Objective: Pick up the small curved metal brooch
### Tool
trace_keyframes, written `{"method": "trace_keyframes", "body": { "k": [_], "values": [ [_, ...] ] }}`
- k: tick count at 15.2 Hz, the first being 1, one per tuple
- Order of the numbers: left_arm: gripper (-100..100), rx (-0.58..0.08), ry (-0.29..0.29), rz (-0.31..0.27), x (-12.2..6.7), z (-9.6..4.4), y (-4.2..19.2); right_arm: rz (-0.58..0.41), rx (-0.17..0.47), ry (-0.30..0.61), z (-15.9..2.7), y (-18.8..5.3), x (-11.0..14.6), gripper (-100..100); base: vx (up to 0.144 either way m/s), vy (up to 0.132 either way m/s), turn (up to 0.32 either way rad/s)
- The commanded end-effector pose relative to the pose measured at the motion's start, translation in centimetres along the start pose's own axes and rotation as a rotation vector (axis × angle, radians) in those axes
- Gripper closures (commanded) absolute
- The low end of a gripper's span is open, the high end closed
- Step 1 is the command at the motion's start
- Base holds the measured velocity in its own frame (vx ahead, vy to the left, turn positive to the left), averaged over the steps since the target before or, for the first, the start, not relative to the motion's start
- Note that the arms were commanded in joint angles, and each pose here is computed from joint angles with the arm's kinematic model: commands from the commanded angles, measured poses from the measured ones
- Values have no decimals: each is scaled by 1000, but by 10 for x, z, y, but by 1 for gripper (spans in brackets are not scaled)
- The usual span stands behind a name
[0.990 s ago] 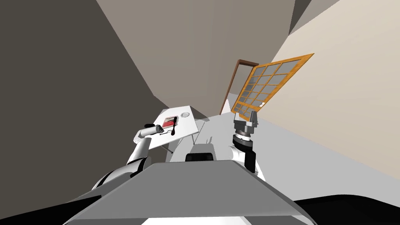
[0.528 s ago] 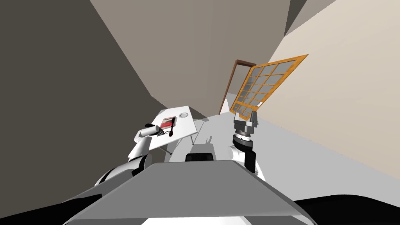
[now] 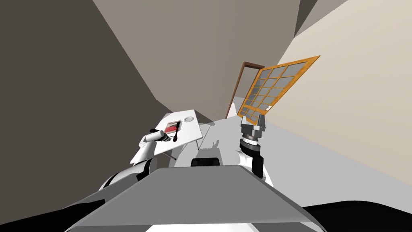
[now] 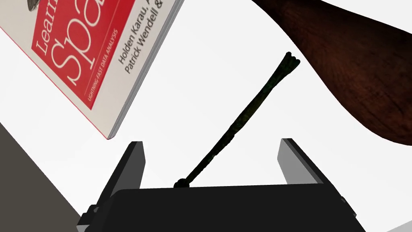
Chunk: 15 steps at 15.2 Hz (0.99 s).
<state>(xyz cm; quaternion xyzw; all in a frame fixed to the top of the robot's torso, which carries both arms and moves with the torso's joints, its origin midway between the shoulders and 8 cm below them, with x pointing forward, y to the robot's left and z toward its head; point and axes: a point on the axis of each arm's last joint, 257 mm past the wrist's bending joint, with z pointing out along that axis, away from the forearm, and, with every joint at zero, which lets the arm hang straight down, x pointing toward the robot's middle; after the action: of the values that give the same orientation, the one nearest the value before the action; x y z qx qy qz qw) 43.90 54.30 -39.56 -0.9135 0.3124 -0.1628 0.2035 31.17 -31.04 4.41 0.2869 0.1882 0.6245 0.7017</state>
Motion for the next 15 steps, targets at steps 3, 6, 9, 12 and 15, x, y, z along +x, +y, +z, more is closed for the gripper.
{"method": "trace_keyframes", "body": {
  "k": [3, 6, 9, 12, 15],
  "values": [
    [-100, -3, 13, 23, -3, 9, 8, 0, 0, 0, 0, 0, 0, 0, 102, -14, 94],
    [100, -2, 10, 19, -3, 8, 7, 0, 0, 0, 0, 0, 0, 0, 27, -6, 11],
    [100, -1, 10, 20, -2, 8, 7, 0, 0, 0, 0, 0, 0, 0, 3, -1, 0],
    [100, 3, 0, 1, 1, 0, -1, 0, 0, 0, 0, 0, 0, 0, -94, 6, -122],
    [100, 6, -2, -2, 3, -3, -4, 0, 0, 0, 0, 0, 0, 0, -102, 22, -84]
  ]
}}
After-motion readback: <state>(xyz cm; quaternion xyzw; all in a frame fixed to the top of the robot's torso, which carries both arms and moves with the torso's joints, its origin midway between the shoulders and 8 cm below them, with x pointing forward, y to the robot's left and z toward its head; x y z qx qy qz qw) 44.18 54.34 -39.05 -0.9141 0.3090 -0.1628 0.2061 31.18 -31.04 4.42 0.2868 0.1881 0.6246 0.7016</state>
